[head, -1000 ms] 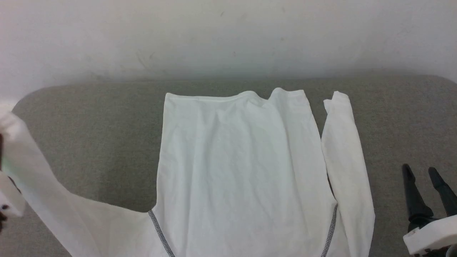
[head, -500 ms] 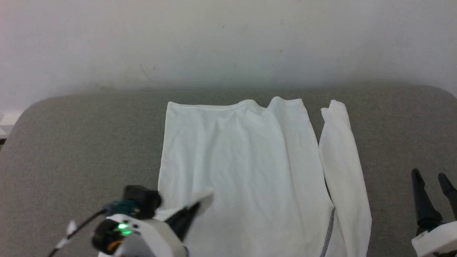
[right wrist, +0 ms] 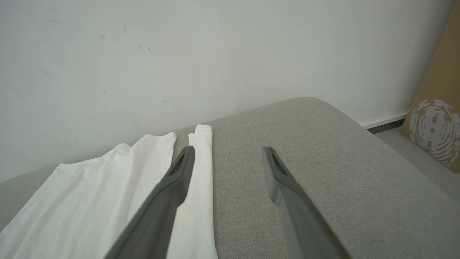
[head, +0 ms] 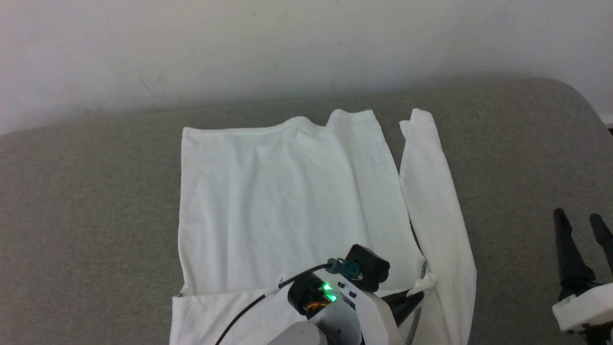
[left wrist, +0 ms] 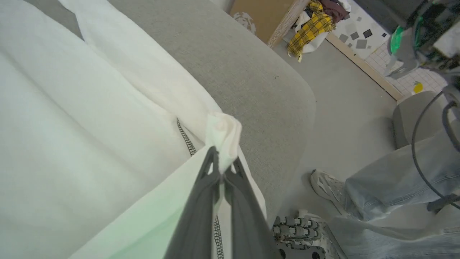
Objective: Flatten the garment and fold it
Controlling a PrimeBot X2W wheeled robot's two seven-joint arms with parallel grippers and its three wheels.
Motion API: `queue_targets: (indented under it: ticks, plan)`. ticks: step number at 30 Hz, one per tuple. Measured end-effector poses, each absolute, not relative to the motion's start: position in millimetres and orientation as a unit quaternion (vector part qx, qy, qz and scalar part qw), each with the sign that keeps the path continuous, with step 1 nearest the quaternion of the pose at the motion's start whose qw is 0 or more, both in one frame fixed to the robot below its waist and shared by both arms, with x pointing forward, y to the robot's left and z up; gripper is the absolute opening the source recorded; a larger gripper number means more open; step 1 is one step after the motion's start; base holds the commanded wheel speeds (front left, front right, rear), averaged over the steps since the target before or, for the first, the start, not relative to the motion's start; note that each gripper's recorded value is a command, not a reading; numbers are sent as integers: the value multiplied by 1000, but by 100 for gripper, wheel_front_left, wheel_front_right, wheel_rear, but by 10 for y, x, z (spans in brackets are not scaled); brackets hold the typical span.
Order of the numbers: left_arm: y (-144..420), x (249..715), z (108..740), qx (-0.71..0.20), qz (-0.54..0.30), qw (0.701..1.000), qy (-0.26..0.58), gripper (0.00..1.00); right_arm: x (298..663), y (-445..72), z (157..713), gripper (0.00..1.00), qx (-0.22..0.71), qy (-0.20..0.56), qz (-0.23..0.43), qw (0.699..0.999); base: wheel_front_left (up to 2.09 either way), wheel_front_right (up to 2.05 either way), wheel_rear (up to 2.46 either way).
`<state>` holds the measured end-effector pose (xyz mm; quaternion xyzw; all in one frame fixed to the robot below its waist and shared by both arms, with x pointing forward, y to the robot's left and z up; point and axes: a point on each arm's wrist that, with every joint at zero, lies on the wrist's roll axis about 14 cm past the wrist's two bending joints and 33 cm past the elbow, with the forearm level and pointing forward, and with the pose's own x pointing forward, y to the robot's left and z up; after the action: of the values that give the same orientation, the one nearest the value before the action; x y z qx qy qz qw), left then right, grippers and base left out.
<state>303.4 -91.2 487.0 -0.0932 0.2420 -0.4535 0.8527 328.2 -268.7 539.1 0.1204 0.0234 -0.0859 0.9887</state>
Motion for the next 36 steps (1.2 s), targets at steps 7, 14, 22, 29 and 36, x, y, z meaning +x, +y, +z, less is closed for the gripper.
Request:
queue_targets:
  ticks: [7, 14, 22, 29, 36]
  plan:
    - [-1090, 2872, 4160, -55, -486, 811, 322, 0, 3325, -2752, 5219, 100, 123, 49, -102, 986, 0, 0, 0]
    - [-1358, 2807, 4282, -94, -537, 793, 273, 100, 3316, -2827, 5127, 100, 117, 63, -118, 984, 0, 0, 0]
    - [-1266, 3268, 5113, -154, -497, 850, 86, 100, 3348, -2669, 5245, 100, 104, 49, -91, 989, 0, 0, 0]
    - [-85, 4032, 5534, -129, -299, 945, -37, 100, 3418, -2422, 5338, 100, 92, 42, -50, 994, 0, 0, 0]
    - [1177, 4152, 5564, -96, -110, 987, -69, 100, 3498, -2273, 5382, 100, 86, 37, -25, 995, 0, 0, 0]
